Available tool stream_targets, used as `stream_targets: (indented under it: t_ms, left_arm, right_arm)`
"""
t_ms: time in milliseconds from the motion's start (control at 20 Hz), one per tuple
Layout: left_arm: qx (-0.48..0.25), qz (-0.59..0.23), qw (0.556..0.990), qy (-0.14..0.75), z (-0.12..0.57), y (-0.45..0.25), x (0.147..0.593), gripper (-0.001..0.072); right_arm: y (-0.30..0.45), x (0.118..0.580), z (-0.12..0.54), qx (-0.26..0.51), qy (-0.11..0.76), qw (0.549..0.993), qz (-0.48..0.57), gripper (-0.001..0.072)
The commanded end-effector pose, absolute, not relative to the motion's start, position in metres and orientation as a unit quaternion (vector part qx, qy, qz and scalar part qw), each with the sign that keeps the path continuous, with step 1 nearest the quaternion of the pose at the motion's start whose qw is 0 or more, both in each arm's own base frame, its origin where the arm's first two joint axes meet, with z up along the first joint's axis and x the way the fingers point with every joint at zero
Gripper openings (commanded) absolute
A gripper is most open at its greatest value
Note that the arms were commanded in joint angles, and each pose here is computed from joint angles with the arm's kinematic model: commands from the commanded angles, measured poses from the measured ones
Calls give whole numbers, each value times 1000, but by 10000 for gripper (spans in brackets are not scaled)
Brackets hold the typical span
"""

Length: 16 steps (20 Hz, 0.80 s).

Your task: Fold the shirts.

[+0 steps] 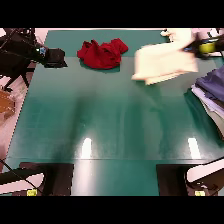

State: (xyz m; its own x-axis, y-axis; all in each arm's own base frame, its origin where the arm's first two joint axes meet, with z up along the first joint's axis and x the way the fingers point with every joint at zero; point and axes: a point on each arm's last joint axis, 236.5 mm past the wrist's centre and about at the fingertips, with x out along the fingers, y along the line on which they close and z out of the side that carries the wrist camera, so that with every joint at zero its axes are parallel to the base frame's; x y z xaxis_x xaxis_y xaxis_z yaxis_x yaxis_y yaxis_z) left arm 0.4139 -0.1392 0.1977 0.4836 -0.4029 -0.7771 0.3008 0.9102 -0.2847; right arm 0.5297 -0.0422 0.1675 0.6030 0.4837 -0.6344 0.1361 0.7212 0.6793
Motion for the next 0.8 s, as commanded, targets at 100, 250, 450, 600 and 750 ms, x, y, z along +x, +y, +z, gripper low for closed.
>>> stream_targets:
  t_ms: [100,250,450,600,750]
  left_arm:
    - [-71,-210,867,446,206,-145,421,26]
    - [-86,-222,868,435,212,-153,423,26]
    - [-87,-226,865,440,211,-154,420,27]
    - [-89,-233,858,449,209,-157,415,27]
    - [-89,-232,859,448,209,-157,415,27]
  right_arm:
    - [-251,400,193,490,354,787,-124,17]
    - [-296,323,152,496,386,743,-230,17]
    - [-276,289,88,514,466,685,-220,74]
    - [-271,286,75,521,473,679,-210,358]
    - [-297,303,151,508,372,753,-189,387]
